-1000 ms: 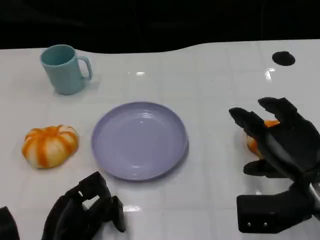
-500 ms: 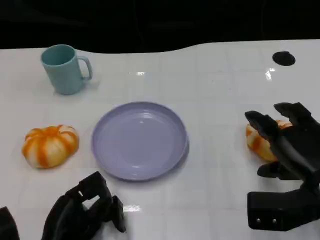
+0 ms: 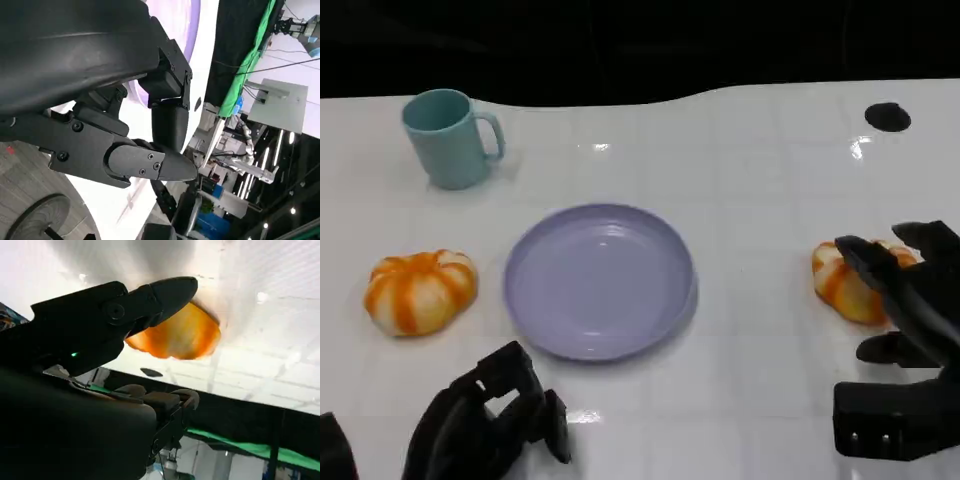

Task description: Grasp the bread from the table and place it into the plate.

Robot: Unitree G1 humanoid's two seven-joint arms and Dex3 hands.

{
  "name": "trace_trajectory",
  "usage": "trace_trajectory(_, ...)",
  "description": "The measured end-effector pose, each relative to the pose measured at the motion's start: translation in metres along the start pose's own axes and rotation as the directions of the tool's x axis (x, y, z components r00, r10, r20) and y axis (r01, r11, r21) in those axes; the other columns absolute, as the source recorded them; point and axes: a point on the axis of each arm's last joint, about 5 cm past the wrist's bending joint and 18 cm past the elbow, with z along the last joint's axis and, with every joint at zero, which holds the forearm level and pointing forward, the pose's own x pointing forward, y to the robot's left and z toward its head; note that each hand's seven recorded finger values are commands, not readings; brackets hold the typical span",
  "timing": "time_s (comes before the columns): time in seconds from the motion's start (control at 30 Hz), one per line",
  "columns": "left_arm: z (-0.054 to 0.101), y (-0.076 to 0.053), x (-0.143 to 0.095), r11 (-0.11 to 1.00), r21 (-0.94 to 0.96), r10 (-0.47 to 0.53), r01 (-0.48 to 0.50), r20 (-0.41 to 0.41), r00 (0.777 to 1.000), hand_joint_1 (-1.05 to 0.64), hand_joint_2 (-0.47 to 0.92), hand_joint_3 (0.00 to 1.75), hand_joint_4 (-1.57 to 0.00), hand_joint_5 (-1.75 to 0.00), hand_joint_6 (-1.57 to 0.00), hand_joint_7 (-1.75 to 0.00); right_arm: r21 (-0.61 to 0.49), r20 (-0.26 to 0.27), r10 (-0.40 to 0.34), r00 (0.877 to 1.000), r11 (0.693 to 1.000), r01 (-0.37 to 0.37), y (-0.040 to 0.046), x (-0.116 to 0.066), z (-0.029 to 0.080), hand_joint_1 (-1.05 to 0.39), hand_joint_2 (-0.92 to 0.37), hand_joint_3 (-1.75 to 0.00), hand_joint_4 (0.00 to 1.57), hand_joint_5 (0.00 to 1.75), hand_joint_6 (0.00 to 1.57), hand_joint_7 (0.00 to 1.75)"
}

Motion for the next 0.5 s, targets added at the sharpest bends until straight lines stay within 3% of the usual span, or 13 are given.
trace_trajectory(0.3,0.0,0.0,0.0,1.0,0.0,-0.001,0.001,0.001,1.0,-0.65,0.92,0.2,-0.8,-1.75,-0.67,-1.63,-0.017,-0.019,0.024,1.0,1.0,-0.025,0.0061,0.014,-0.004,-0.62,-0.91,-0.01,0.0,0.47,0.29,0.03)
trace_trajectory(0.5,0.0,0.0,-0.001,1.0,0.0,0.001,-0.001,0.0,1.0,-0.66,0.92,0.2,-0.8,-1.75,-0.67,-1.63,-0.009,-0.025,0.044,0.999,0.999,-0.045,0.0149,0.018,-0.004,-0.67,-0.89,0.0,0.01,0.5,0.31,0.03)
